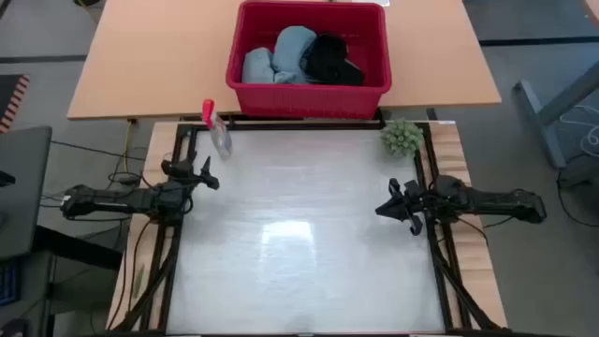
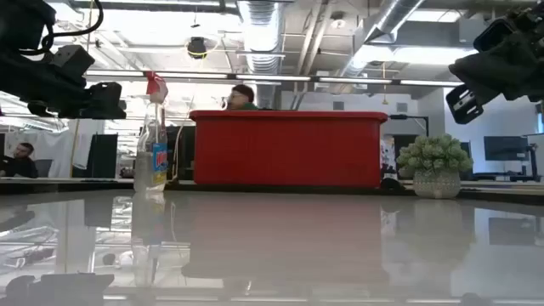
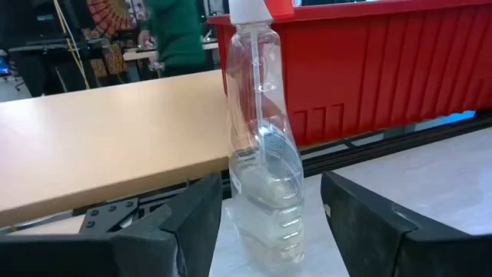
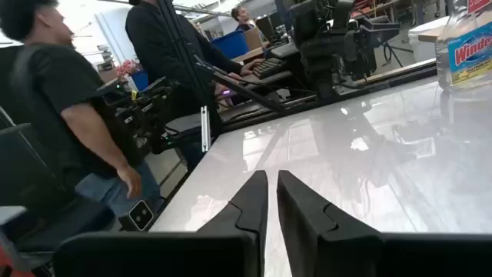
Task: Fold Laundry from Bin
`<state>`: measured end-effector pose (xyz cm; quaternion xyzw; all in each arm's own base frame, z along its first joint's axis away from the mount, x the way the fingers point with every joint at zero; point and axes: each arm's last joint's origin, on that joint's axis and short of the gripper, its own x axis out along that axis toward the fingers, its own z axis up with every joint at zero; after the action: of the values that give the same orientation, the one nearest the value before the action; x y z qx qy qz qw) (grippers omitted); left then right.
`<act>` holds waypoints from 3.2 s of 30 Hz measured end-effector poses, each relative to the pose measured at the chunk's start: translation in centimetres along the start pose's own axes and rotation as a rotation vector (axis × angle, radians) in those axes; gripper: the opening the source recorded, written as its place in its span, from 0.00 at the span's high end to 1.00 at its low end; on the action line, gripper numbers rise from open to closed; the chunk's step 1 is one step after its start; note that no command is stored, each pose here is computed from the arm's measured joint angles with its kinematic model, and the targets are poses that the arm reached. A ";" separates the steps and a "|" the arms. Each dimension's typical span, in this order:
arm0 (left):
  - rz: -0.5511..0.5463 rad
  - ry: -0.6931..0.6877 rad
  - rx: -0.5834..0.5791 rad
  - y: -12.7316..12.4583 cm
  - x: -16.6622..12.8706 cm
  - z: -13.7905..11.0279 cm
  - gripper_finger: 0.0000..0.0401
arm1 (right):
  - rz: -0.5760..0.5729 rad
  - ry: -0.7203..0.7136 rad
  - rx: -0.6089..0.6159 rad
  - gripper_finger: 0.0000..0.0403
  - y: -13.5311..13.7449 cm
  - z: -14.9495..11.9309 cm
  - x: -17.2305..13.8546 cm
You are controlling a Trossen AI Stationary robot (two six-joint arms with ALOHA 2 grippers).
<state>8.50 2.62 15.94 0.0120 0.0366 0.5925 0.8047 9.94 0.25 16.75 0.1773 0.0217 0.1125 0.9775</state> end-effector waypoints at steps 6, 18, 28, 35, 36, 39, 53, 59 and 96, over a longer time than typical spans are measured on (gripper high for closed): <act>0.000 0.000 -0.001 0.0 0.0 0.0 0.47 | 0.000 0.001 0.000 0.85 0.0 0.0 0.0; 0.000 0.000 0.000 0.0 0.0 0.0 0.47 | 0.000 0.001 0.001 0.85 0.0 0.0 0.0; 0.000 0.000 0.000 0.0 0.0 0.0 0.47 | 0.000 0.000 0.000 0.85 0.0 0.0 0.0; 0.000 0.000 0.000 0.0 0.0 0.0 0.47 | 0.000 0.000 0.000 0.85 0.0 0.0 0.0; 0.000 0.000 0.000 0.0 0.0 0.0 0.47 | 0.000 0.000 0.000 0.85 0.0 0.0 0.0; 0.000 0.000 0.002 0.0 0.0 0.0 0.47 | 0.000 0.000 0.000 0.85 0.0 0.0 0.0; 0.000 0.000 0.000 0.0 0.0 0.0 0.47 | 0.000 0.000 0.000 0.85 0.0 0.0 0.0; 0.000 0.000 0.000 0.0 0.0 0.0 0.47 | 0.000 0.001 0.001 0.85 0.0 0.0 0.0; -0.225 0.203 -1.316 -1.0 0.1 0.1 0.47 | -0.194 -0.658 -0.525 0.85 1.3 5.5 -1.9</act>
<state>9.49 2.47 15.97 -0.5404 -0.2556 0.4021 0.6935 8.22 -0.84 22.34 -0.0540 -0.3039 -0.0408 0.9503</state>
